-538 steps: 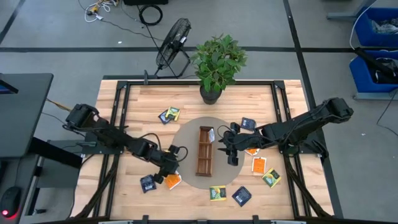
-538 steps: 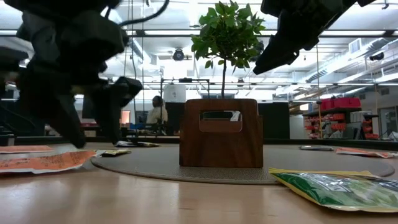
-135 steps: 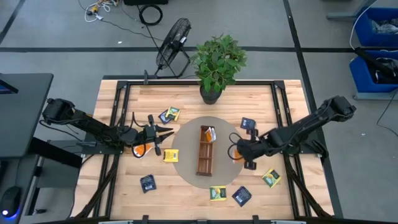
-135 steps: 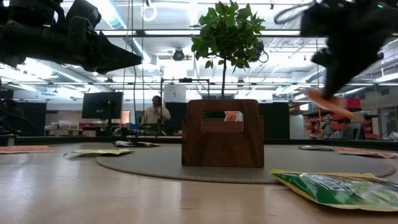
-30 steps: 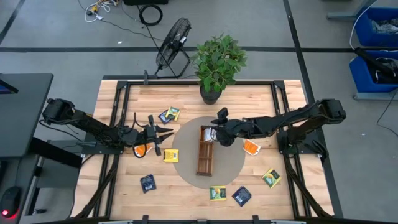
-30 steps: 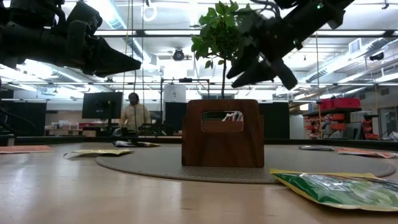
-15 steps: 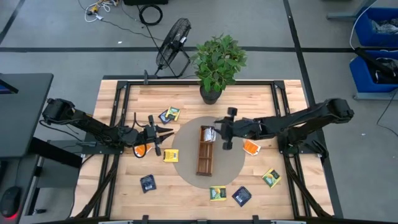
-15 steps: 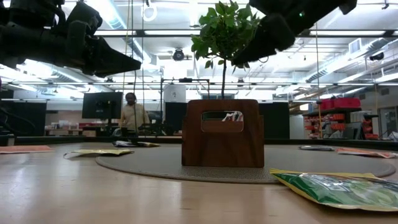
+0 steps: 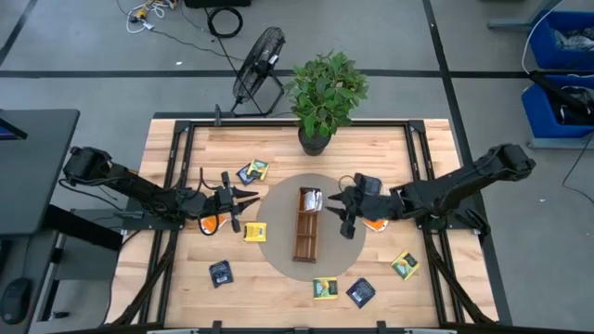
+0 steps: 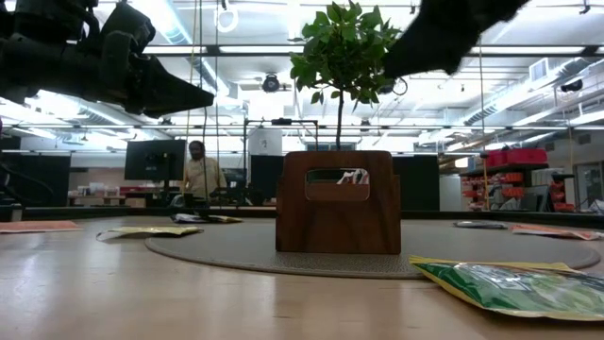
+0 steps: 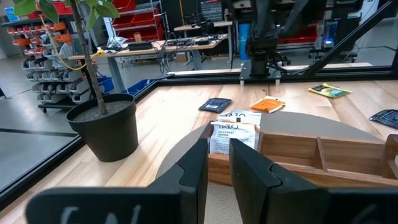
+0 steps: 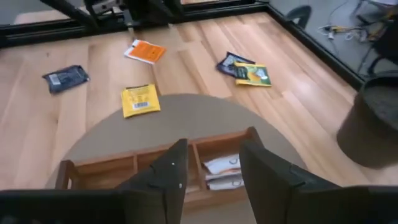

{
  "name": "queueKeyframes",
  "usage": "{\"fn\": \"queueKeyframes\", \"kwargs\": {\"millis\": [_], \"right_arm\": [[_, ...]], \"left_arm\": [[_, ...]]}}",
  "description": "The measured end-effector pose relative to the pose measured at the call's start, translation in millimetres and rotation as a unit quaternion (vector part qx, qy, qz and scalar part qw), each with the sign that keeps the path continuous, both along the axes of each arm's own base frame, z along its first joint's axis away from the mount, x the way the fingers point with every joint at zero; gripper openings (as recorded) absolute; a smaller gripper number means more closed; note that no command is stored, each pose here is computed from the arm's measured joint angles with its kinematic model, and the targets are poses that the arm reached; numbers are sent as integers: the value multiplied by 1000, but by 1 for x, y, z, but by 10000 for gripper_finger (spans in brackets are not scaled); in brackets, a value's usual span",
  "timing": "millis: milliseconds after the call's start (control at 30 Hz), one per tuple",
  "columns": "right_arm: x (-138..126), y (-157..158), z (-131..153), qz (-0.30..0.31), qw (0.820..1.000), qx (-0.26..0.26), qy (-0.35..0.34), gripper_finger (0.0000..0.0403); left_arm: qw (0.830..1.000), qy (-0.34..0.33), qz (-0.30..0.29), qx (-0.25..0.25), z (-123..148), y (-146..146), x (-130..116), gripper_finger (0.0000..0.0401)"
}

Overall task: Pick & Place Tea
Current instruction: Put the orange tea bag into the top compartment of the top section wooden organizer

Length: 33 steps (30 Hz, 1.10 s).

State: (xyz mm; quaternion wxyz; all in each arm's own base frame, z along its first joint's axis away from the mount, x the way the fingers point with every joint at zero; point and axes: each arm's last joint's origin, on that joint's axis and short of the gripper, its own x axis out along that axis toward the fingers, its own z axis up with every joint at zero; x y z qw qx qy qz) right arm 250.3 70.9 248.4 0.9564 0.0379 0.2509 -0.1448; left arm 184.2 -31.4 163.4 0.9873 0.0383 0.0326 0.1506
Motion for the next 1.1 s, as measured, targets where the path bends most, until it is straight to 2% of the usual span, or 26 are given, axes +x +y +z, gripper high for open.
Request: {"fn": "queueKeyframes", "kwargs": {"millis": [133,233,367,533,600,667,800,900,1000,1100], "right_arm": [[-13,10,-12,-43,999,28,-13,153],[-21,11,-18,-78,993,81,-32,153],[-31,10,-24,-138,977,159,-44,153],[-49,14,-32,-202,964,173,-30,153],[-58,18,-36,-226,958,175,-27,153],[-66,23,-39,-248,949,196,-25,153],[-77,31,-42,-278,926,254,-33,153],[-80,38,-42,-276,919,278,-44,153],[-85,43,-44,-274,919,280,-46,153],[-89,52,-47,-269,921,274,-68,153]], "left_arm": [[1000,0,0,0,0,0,0,69],[1000,-1,0,0,0,0,0,69],[1000,-2,0,0,0,0,0,69],[1000,-5,-1,-3,1,0,0,69],[1000,-18,0,-19,2,0,0,69],[998,-24,-27,-42,3,-2,1,69],[989,-27,-137,-56,4,-8,1,69],[979,-44,-189,-60,8,-11,1,69],[980,-55,-184,-50,11,-11,1,69],[982,-65,-165,-64,15,-9,-2,69]]}}
